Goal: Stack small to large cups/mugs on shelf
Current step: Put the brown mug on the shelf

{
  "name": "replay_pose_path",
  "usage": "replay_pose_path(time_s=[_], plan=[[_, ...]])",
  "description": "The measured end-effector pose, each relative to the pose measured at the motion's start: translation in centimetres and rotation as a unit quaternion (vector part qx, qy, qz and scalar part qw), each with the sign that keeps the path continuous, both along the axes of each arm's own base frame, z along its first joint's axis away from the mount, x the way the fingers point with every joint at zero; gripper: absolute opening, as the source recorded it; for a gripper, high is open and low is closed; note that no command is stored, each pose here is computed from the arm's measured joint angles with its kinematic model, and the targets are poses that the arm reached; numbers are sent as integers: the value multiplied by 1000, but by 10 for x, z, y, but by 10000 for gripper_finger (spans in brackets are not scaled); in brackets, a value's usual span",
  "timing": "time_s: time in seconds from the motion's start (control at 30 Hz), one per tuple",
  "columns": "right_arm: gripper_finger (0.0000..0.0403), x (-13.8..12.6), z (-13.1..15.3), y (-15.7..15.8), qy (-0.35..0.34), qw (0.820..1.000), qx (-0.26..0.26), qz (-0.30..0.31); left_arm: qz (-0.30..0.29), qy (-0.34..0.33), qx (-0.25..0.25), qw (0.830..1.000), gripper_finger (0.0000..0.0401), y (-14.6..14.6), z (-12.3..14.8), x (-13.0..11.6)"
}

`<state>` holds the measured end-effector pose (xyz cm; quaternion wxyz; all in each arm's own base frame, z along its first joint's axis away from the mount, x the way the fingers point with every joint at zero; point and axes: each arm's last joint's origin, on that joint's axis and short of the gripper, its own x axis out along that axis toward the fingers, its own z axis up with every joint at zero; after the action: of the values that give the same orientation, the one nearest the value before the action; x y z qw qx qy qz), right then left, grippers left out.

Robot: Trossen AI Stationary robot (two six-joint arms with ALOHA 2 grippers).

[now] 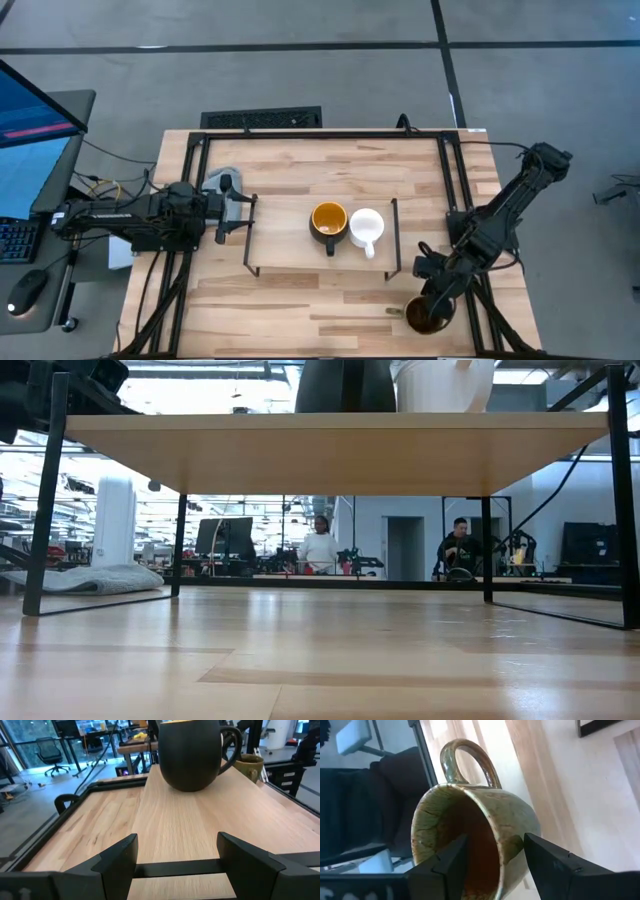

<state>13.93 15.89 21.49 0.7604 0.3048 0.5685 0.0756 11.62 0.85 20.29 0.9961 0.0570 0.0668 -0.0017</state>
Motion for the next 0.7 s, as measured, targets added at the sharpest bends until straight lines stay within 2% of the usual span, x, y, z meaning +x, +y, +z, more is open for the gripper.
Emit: replay_pose_path(time_s=[0.17, 0.47, 0.7], plan=[[214, -2, -3, -4, 7, 1000, -24, 11, 2, 4, -11, 1000, 263, 0, 0, 0], [214, -7, -9, -15, 83, 993, -52, -61, 3, 4, -18, 1000, 263, 0, -1, 0], [214, -7, -7, -12, 97, 991, -26, -83, 3, 4, -17, 1000, 263, 0, 0, 0]])
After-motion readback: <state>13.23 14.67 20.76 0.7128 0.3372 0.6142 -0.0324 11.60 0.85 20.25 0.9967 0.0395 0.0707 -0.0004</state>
